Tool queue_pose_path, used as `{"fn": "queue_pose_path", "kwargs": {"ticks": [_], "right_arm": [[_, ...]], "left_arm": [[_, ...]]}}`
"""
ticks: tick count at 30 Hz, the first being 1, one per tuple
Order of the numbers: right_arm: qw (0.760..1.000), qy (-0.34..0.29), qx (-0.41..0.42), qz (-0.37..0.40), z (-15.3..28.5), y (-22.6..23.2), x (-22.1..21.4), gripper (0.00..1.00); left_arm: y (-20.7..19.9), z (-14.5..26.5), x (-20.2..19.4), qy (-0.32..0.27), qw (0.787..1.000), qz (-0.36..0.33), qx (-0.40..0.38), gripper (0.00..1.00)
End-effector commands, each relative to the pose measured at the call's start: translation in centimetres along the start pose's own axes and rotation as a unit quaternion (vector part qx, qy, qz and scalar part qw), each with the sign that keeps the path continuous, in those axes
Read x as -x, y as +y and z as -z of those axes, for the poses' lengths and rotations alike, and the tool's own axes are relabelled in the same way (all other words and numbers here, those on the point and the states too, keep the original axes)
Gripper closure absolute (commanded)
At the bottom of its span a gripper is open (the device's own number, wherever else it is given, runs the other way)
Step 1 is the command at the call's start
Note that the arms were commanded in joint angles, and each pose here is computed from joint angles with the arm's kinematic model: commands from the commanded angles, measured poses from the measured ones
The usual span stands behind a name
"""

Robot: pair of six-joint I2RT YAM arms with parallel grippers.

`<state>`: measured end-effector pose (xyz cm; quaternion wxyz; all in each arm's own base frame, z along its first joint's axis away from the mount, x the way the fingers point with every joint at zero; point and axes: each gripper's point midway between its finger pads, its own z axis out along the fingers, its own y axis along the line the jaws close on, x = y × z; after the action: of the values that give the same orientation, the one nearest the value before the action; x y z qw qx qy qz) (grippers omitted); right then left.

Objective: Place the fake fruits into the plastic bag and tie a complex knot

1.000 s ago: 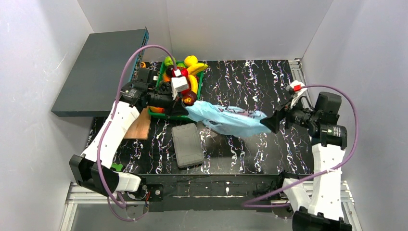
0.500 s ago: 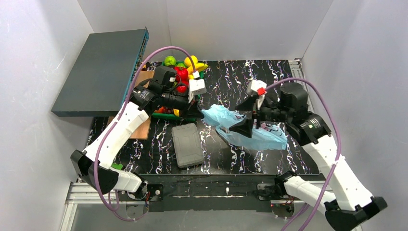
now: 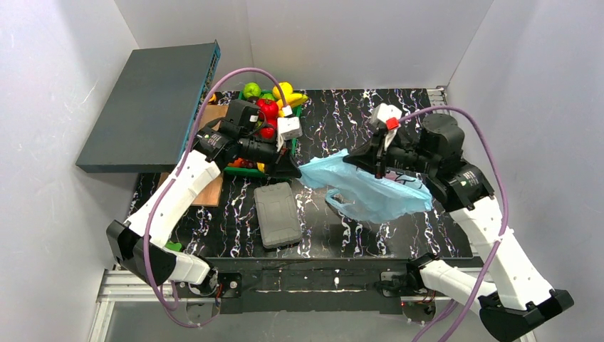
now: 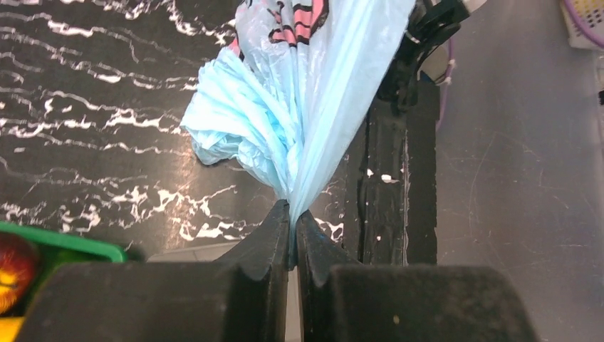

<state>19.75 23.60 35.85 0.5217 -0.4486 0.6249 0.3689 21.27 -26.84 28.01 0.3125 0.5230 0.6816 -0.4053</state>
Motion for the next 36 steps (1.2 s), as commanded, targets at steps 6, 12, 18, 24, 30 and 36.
{"fn": "queue_pose_path", "kwargs": {"ticks": [6,12,18,24,30,36], "right_arm": [[0.999,-0.046,0.013,-0.011,1.8,0.0,3.8,0.99],[0.998,-0.031,0.046,-0.013,0.8,1.1,3.0,0.99],[0.998,-0.023,0.059,-0.010,0.3,2.1,2.9,0.99],[0.999,-0.012,0.033,-0.015,1.5,2.2,2.5,0.67],[0.991,0.104,-0.059,-0.057,6.3,-0.7,-5.6,0.02],[0.975,0.197,-0.076,-0.069,9.0,-2.2,-12.3,0.02]], "left_arm": [[-1.8,2.1,1.9,-0.034,0.999,0.000,-0.009,0.08],[-3.0,1.8,7.0,-0.072,0.995,-0.063,0.012,0.02],[-3.6,-1.7,7.7,-0.058,0.996,-0.066,-0.021,0.03],[-4.3,-2.7,7.0,-0.047,0.997,-0.026,-0.057,1.00],[-3.2,0.7,7.2,-0.096,0.994,0.008,-0.048,1.00],[-3.5,1.2,7.0,-0.107,0.992,-0.004,-0.069,1.00]]}}
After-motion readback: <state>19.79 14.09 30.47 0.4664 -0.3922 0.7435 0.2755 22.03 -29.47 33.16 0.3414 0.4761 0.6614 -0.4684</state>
